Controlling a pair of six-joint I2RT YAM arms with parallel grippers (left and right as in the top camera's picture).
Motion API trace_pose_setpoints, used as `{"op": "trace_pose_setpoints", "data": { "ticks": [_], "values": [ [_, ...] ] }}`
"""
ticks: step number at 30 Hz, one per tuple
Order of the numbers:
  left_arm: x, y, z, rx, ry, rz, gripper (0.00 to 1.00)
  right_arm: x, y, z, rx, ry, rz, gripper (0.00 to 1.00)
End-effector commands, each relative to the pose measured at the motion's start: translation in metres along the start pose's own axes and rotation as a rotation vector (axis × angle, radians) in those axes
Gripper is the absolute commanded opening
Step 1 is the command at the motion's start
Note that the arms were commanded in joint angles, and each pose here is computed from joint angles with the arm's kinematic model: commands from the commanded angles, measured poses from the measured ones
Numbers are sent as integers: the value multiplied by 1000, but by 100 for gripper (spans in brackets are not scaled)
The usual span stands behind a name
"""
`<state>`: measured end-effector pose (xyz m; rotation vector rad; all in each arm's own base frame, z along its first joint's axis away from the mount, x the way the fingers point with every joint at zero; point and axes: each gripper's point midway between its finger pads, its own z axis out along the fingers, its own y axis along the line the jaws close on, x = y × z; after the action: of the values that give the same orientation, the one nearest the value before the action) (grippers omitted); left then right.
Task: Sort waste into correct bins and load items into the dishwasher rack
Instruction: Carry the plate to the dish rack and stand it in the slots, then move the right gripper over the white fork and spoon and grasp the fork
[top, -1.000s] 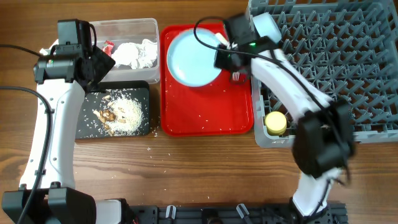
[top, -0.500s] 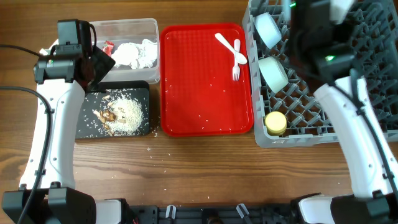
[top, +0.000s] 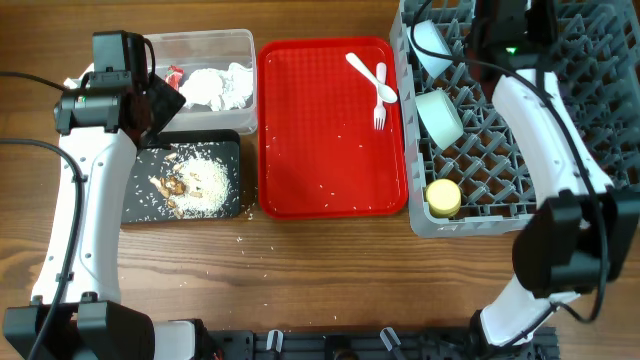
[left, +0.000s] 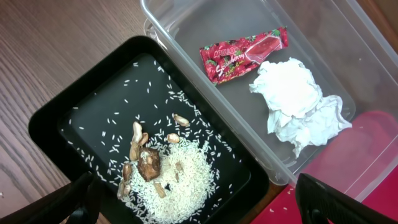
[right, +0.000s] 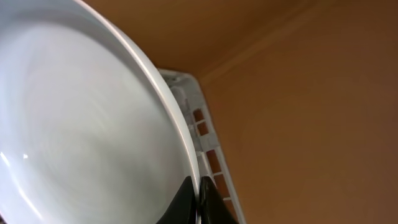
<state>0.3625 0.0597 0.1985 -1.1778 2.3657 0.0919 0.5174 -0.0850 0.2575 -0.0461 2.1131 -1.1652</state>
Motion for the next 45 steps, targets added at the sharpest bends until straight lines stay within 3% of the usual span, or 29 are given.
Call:
{"op": "trace_pose_setpoints", "data": {
  "ticks": [1,5,6,7,10,13,16,18,21,25,35,45],
  "values": [
    [-2,0,-1,2,-2,-20,100,4,27,14,-24,11,-63,4],
    [-2,0,-1,2,-2,-20,100,10,57,22,-107,12,-97,6],
    [-2,0,-1,2,-2,-20,100,11,66,22,-143,8,-92,23],
    [-2,0,-1,2,-2,-20,100,13,79,21,-210,12,-31,57],
    [-2,0,-1,2,-2,-20,100,16,79,19,-220,30,40,84],
    [-2,0,-1,2,-2,-20,100,11,65,8,-228,21,101,91],
    [-2,0,-1,2,-2,-20,100,-10,50,-25,-361,-56,165,100],
    [-2,0,-1,2,-2,-20,100,-28,43,-61,-526,-119,293,100],
    [-2,0,-1,2,-2,-20,100,-56,48,-135,-935,-197,492,100],
    [-2,0,-1,2,-2,-20,100,-74,61,-221,-1386,-270,517,96],
    [-2,0,-1,2,-2,-20,100,-49,184,-213,-981,-82,376,83],
    [-2,0,-1,2,-2,-20,100,30,305,-155,-1005,159,167,83]
  ]
}}
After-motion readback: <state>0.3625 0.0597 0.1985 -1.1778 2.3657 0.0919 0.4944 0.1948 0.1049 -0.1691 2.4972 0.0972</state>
